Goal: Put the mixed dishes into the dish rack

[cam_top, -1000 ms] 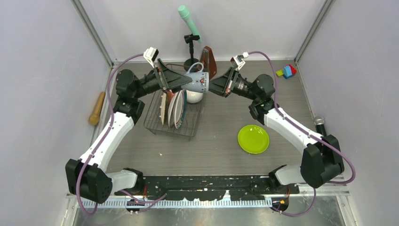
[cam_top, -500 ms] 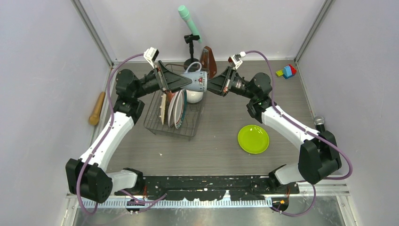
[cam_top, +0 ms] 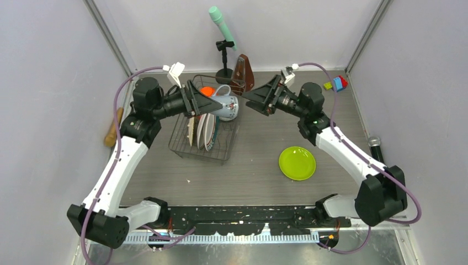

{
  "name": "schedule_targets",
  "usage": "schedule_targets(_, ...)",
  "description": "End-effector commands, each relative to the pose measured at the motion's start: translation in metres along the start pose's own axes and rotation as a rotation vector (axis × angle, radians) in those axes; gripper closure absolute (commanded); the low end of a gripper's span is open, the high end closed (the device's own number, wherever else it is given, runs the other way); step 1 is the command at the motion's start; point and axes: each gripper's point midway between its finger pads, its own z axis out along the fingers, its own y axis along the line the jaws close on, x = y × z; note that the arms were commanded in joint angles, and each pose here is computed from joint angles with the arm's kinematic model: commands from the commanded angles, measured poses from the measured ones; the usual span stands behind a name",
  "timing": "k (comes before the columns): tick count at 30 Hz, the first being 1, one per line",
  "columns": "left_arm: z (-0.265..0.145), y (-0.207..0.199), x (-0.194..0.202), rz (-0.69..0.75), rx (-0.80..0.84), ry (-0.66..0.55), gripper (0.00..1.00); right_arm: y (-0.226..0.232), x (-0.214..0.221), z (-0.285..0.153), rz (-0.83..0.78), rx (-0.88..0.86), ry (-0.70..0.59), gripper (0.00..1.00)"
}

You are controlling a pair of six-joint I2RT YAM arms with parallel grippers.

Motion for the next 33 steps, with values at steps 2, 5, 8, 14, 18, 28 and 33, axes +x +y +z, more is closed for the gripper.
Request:
schedule_targets(2,-0.035,0.037,0.013,0.143,-0.32,0.003,1.0,-0.049,-0.024,-0.042,-0.071,0.318,-0.147,0.19)
schedule_targets(5,-0.043,0.06,0.034,0.126,-0.411,0.079,1.0,-0.078,-0.034,-0.067,-0.12,0.524,-0.214,0.19)
schedule_targets(8,-0.049,0.082,0.054,0.175,-0.542,0.156,1.0,-0.095,-0.03,-0.08,-0.124,0.629,-0.205,0.19)
schedule_targets(14,-0.049,0.099,0.063,0.249,-0.698,0.154,1.0,-0.103,-0.028,-0.087,-0.123,0.67,-0.213,0.19)
schedule_targets(18,-0.039,0.109,0.073,0.277,-0.789,0.154,1.0,-0.102,-0.03,-0.089,-0.135,0.673,-0.222,0.19)
schedule_targets(28,-0.014,0.136,0.081,0.328,-0.882,0.122,1.0,-0.101,-0.03,-0.097,-0.168,0.691,-0.23,0.19)
schedule_targets(33,-0.001,0.151,0.093,0.342,-0.891,0.175,1.0,-0.103,-0.029,-0.105,-0.181,0.707,-0.228,0.19)
